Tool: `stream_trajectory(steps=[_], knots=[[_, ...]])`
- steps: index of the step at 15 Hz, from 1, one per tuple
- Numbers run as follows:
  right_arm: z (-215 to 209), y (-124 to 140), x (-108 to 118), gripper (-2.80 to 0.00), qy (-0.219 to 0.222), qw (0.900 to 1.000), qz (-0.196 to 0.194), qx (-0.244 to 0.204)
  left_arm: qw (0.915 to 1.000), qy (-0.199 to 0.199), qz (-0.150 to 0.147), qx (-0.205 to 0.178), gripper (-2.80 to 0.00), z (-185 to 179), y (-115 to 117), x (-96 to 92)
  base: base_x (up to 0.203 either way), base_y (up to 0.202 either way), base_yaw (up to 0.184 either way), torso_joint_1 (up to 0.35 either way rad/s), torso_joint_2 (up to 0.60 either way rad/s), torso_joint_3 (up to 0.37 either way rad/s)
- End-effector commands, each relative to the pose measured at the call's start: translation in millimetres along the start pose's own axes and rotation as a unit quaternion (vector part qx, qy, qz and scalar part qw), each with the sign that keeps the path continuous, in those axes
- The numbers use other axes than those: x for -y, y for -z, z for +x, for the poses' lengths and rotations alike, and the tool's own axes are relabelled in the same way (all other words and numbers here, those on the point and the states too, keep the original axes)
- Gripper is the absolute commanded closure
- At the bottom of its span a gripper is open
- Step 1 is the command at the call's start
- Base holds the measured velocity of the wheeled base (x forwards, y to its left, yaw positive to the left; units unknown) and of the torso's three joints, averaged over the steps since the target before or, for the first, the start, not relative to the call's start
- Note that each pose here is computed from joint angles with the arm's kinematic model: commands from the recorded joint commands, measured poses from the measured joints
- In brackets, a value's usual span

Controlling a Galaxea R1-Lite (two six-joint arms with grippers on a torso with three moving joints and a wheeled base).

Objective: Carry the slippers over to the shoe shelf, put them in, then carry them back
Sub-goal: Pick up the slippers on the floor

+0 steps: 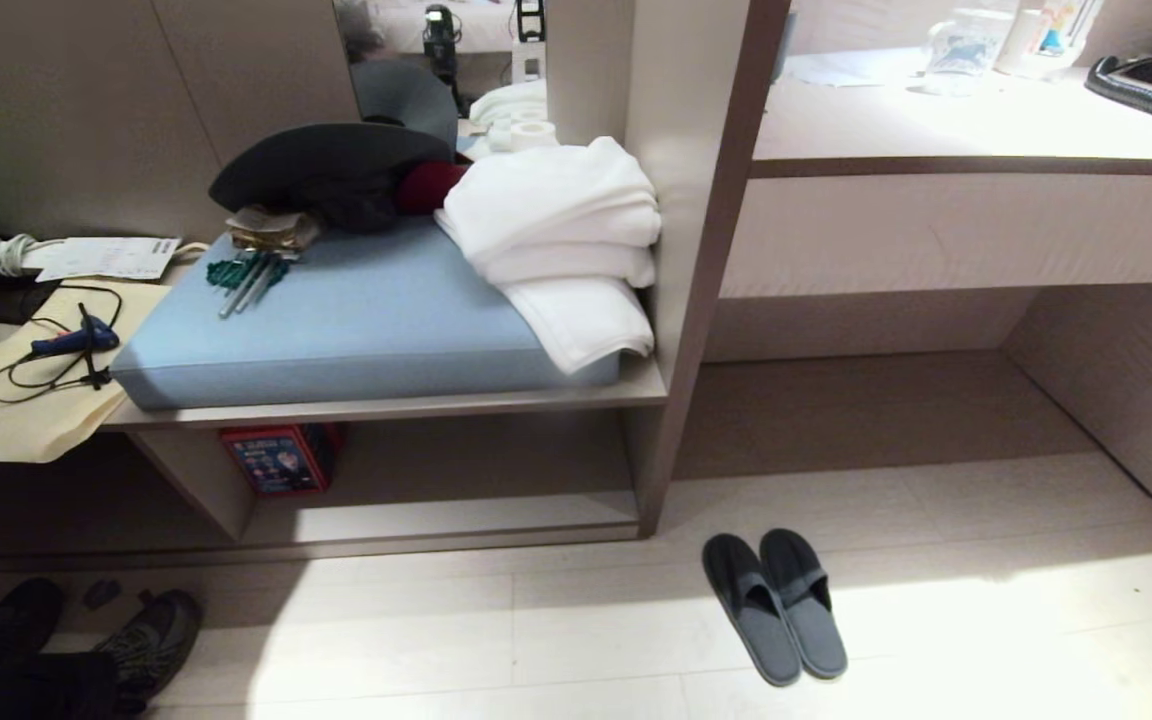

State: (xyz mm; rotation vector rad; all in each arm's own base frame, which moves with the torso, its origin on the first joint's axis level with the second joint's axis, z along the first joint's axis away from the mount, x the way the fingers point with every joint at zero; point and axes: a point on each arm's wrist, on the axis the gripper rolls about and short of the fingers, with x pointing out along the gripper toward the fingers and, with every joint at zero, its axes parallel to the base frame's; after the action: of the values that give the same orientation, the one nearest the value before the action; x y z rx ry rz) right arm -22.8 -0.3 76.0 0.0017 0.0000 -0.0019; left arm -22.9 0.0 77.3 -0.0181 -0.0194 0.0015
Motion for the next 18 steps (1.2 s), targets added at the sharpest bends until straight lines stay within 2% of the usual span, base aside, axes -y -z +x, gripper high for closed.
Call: stream_trajectory(steps=[1, 18], knots=[[0.0, 0.1, 0.0, 0.00, 0.000, 1.000, 0.000, 0.000, 1.0000, 0.000, 0.000, -0.004, 0.00, 0.5, 2.1, 0.0, 0.000, 0.000, 0.000, 0.002, 0.01, -0.203], [0.0, 0.0, 0.0, 0.00, 0.000, 1.000, 0.000, 0.000, 1.0000, 0.001, -0.002, -0.003, 0.00, 0.5, 2.0, 0.0, 0.000, 0.000, 0.000, 0.004, 0.00, -0.197]])
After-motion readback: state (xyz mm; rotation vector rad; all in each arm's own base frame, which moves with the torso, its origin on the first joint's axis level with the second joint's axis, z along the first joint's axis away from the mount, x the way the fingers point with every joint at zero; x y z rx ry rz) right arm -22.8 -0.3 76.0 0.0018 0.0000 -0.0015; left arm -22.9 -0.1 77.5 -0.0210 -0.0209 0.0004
